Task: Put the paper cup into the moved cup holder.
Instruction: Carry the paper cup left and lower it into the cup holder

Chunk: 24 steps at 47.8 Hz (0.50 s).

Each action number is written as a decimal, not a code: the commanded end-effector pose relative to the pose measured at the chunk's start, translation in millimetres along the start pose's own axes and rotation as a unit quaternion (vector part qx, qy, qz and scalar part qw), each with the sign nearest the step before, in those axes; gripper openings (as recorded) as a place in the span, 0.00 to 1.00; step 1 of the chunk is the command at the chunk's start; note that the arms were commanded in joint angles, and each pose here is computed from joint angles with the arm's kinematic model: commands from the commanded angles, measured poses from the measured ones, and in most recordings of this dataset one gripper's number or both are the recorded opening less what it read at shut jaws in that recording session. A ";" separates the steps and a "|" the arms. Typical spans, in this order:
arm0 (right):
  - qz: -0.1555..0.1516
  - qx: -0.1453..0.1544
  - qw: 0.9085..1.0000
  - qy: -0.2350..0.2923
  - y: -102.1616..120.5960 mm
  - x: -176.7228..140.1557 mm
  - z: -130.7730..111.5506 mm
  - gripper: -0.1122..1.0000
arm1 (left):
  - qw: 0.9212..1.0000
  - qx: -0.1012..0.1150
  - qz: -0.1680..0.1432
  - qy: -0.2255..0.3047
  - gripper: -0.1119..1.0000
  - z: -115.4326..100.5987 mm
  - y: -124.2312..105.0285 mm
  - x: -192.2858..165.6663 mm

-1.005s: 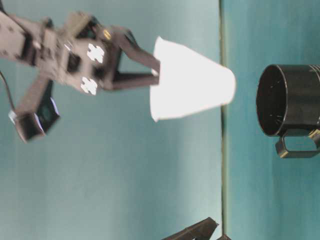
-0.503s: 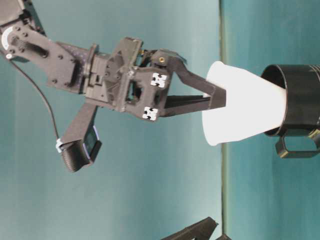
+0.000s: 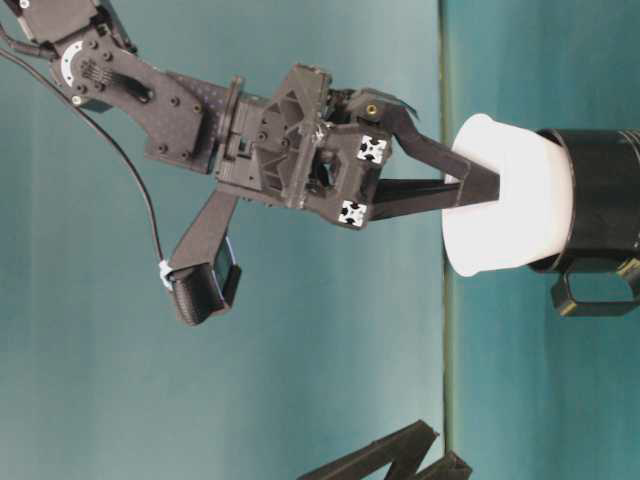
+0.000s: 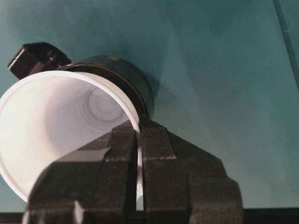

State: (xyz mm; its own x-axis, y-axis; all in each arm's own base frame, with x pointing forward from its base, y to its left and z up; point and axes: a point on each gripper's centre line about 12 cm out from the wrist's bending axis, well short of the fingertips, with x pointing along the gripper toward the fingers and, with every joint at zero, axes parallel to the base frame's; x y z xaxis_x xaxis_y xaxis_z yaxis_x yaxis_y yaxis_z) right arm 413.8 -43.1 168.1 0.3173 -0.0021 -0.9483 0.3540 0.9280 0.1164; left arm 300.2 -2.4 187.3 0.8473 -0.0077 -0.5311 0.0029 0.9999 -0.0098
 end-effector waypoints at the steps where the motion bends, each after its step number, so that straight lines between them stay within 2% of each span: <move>1: 0.004 0.000 1.000 -0.010 2.6 -5.2 5.1 0.12 | 1.000 0.002 -0.001 -0.009 0.80 7.3 -1.0 1.1; 24: 0.009 0.002 1.000 -0.006 5.0 -4.9 4.3 0.12 | 1.000 0.002 -0.002 -0.009 0.80 7.2 -1.1 1.4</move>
State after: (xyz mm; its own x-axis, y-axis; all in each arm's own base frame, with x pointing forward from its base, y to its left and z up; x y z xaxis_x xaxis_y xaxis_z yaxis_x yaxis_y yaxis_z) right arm 414.2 -42.0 165.9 0.3107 0.0037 -0.9505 0.3558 0.9268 0.1199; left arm 301.6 -2.4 186.4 0.8448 -0.0076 -0.5350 0.0029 0.9999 -0.0097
